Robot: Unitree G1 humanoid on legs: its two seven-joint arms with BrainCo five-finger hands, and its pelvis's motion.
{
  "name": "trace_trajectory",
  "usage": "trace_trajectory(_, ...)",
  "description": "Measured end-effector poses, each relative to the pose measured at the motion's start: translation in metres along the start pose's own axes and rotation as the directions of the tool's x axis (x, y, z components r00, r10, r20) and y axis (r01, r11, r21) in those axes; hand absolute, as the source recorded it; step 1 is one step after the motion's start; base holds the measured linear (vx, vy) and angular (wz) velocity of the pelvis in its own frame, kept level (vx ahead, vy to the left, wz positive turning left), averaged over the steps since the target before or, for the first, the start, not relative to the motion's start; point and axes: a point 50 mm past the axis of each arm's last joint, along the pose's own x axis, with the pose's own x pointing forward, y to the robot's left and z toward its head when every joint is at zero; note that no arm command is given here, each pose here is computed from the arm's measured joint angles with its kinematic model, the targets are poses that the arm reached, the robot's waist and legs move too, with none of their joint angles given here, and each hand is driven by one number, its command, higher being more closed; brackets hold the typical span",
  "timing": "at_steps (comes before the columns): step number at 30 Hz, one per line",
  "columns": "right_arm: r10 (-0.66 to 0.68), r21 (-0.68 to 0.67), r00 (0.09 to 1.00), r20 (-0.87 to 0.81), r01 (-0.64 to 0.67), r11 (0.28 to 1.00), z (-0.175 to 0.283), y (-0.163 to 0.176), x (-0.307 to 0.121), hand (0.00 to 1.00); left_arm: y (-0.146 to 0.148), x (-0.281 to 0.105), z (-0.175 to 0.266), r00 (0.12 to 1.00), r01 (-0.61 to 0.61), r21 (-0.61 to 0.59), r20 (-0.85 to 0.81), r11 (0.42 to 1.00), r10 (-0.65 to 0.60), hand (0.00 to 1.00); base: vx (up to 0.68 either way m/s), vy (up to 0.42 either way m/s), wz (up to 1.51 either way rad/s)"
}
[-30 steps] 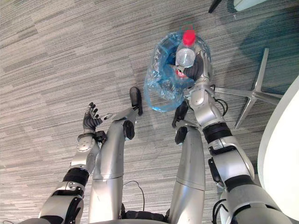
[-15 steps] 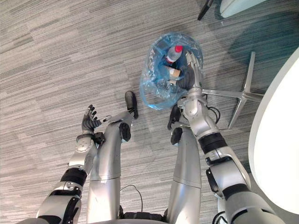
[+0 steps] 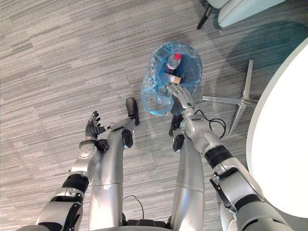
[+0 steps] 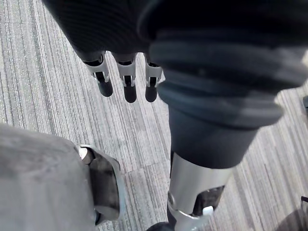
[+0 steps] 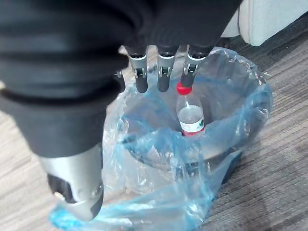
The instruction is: Gather rubbish on tea table into small bin, then transfer packed bag to large trash can.
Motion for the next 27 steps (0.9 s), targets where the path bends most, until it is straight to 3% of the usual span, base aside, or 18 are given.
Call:
trace_trajectory(7,0.068,-0.089,0.992,-0.103,-0.077,0.993,-0.02,0.006,0.006,0.0,0.0,0.002,0.003,1.0,0.011,0.006,0.005,1.0,-0.011,0.0,-0.02,-0.041,0.02)
trace_trajectory(19,0.0,-0.119,0.983,-0.184,-0.022,0.993,-0.018,-0.017,0.031,0.0,-0.002,0.006,0.016,0.998,-0.003,-0.052,0.055,0.999,0.005,0.0,-0.03,-0.026,0.09)
trace_trajectory(20,-0.013,-0.108,0.981,-0.194,-0.008,0.994,-0.019,-0.02,0.032,1.0,-0.003,0.006,0.017,0.998,-0.001,-0.057,0.061,0.998,0.005,0.0,-0.03,-0.011,0.05)
trace_trajectory(27,-0.045,-0.064,0.974,-0.221,0.032,0.997,-0.015,-0.026,0.038,1.0,-0.009,0.005,0.019,0.998,0.004,-0.089,0.064,0.996,0.002,0.0,-0.03,-0.01,0.03)
